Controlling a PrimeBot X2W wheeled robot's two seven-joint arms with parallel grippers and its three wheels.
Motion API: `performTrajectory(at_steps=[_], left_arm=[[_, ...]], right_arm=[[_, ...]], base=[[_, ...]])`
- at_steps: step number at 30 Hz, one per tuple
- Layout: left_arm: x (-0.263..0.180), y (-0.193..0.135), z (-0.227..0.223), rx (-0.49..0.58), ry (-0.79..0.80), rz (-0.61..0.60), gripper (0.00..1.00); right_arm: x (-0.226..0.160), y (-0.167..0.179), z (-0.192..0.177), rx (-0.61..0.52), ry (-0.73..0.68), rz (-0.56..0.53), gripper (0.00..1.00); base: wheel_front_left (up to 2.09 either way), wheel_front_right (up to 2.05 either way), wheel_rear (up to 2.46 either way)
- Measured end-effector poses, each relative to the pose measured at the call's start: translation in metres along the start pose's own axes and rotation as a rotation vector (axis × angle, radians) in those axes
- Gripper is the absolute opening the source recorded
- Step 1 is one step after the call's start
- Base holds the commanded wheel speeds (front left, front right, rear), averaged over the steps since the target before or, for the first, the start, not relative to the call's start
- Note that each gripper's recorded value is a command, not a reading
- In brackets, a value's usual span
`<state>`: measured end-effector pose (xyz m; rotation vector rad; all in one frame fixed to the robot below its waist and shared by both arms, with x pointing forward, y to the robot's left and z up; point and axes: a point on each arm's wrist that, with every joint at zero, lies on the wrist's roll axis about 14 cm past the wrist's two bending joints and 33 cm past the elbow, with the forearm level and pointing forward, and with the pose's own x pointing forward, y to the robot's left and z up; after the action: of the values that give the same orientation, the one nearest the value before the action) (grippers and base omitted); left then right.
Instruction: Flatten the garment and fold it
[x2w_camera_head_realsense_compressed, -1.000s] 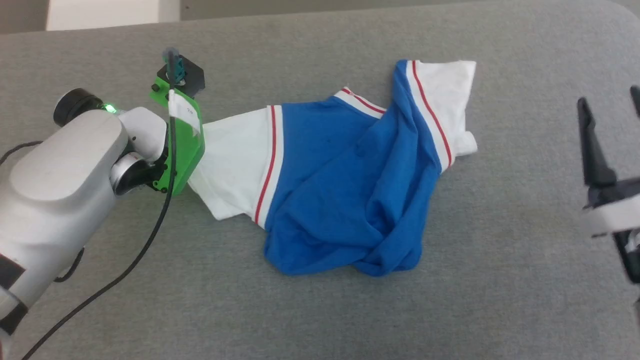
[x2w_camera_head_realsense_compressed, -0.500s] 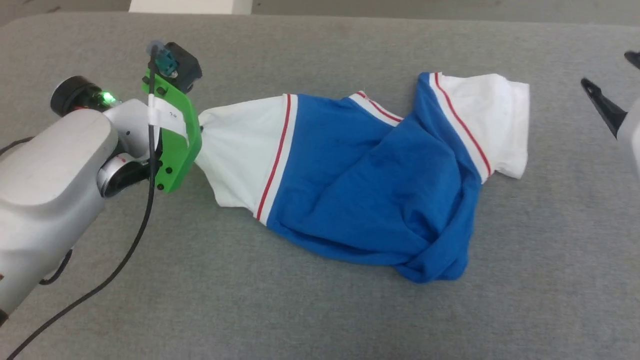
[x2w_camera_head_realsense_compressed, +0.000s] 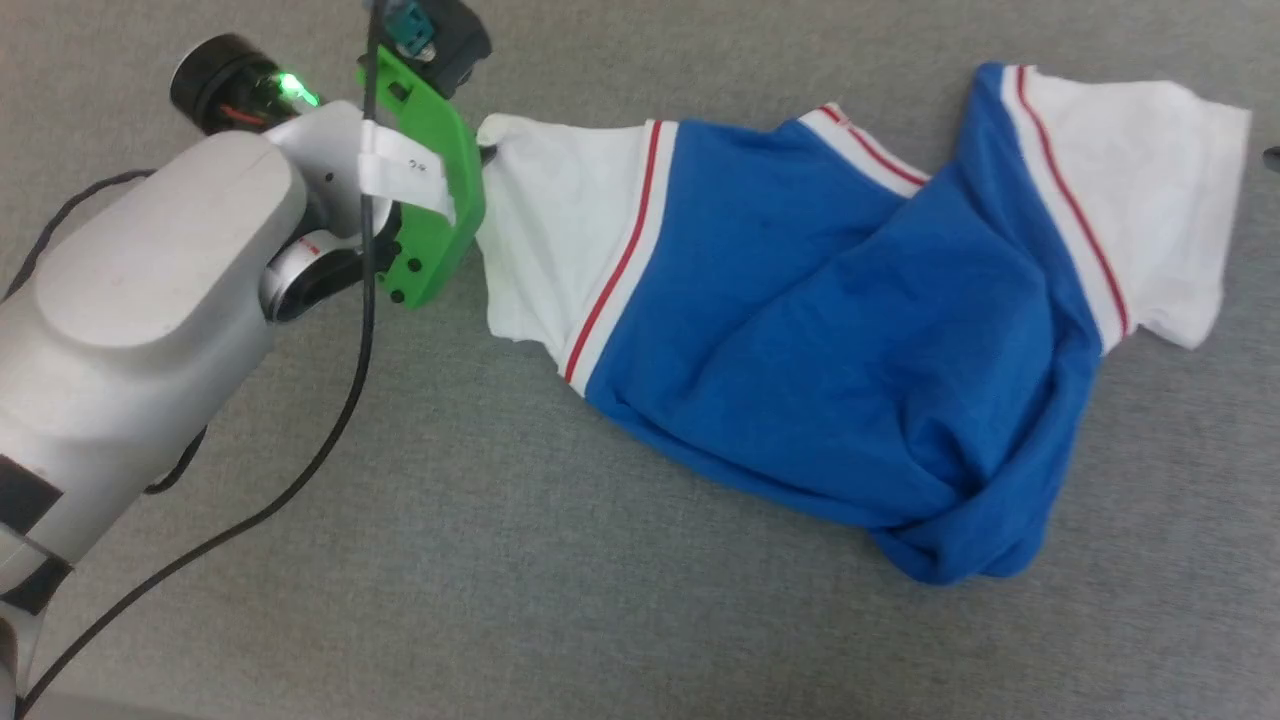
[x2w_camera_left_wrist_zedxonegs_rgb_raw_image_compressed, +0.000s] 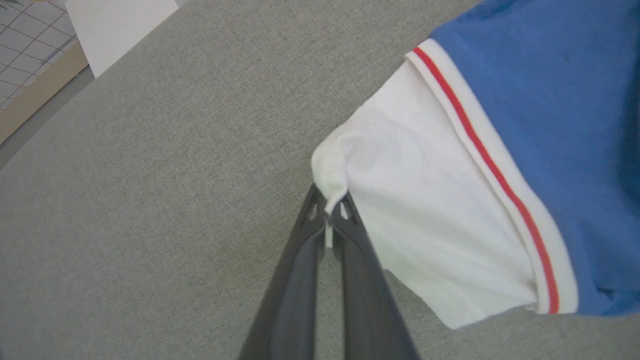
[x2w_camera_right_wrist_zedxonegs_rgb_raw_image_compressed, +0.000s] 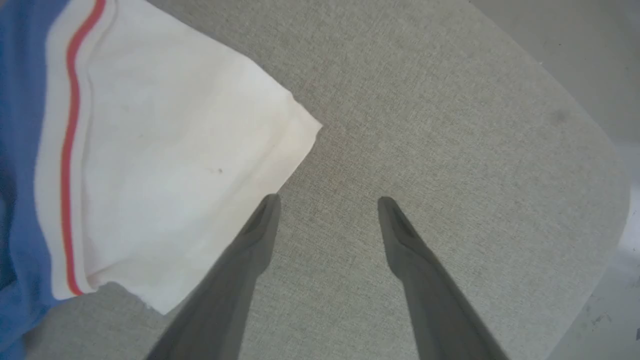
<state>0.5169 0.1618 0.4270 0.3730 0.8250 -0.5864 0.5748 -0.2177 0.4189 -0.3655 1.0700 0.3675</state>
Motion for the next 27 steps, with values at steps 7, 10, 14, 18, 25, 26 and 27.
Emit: performTrajectory(at_steps=[7, 10, 14, 18, 25, 26, 27], left_arm=[[0.016, 0.005, -0.019, -0.019, 0.045, -0.006, 0.0], [0.02, 0.008, -0.029, -0.028, 0.067, -0.002, 0.0], [0.024, 0.011, -0.035, -0.037, 0.079, 0.003, 0.0], [0.021, 0.015, -0.036, -0.045, 0.081, 0.017, 0.0], [0.002, 0.021, -0.028, -0.08, 0.015, 0.057, 0.0], [-0.002, 0.023, -0.024, -0.078, -0.005, 0.068, 0.0], [-0.008, 0.026, -0.02, -0.074, -0.026, 0.083, 0.0]], right_arm=[[0.056, 0.028, -0.004, 0.023, 0.058, 0.089, 1.0], [0.067, 0.031, -0.003, 0.02, 0.07, 0.104, 1.0], [0.072, 0.034, -0.001, 0.033, 0.047, 0.119, 0.0], [0.068, 0.035, 0.004, 0.033, 0.008, 0.111, 0.0], [0.038, 0.042, 0.018, 0.053, -0.143, 0.111, 0.0], [0.029, 0.044, 0.023, 0.043, -0.182, 0.108, 0.0], [0.019, 0.042, 0.031, 0.033, -0.238, 0.096, 0.0]], base=[[0.0, 0.0, 0.0], [0.0, 0.0, 0.0], [0.0, 0.0, 0.0], [0.0, 0.0, 0.0], [0.0, 0.0, 0.0], [0.0, 0.0, 0.0], [0.0, 0.0, 0.0]])
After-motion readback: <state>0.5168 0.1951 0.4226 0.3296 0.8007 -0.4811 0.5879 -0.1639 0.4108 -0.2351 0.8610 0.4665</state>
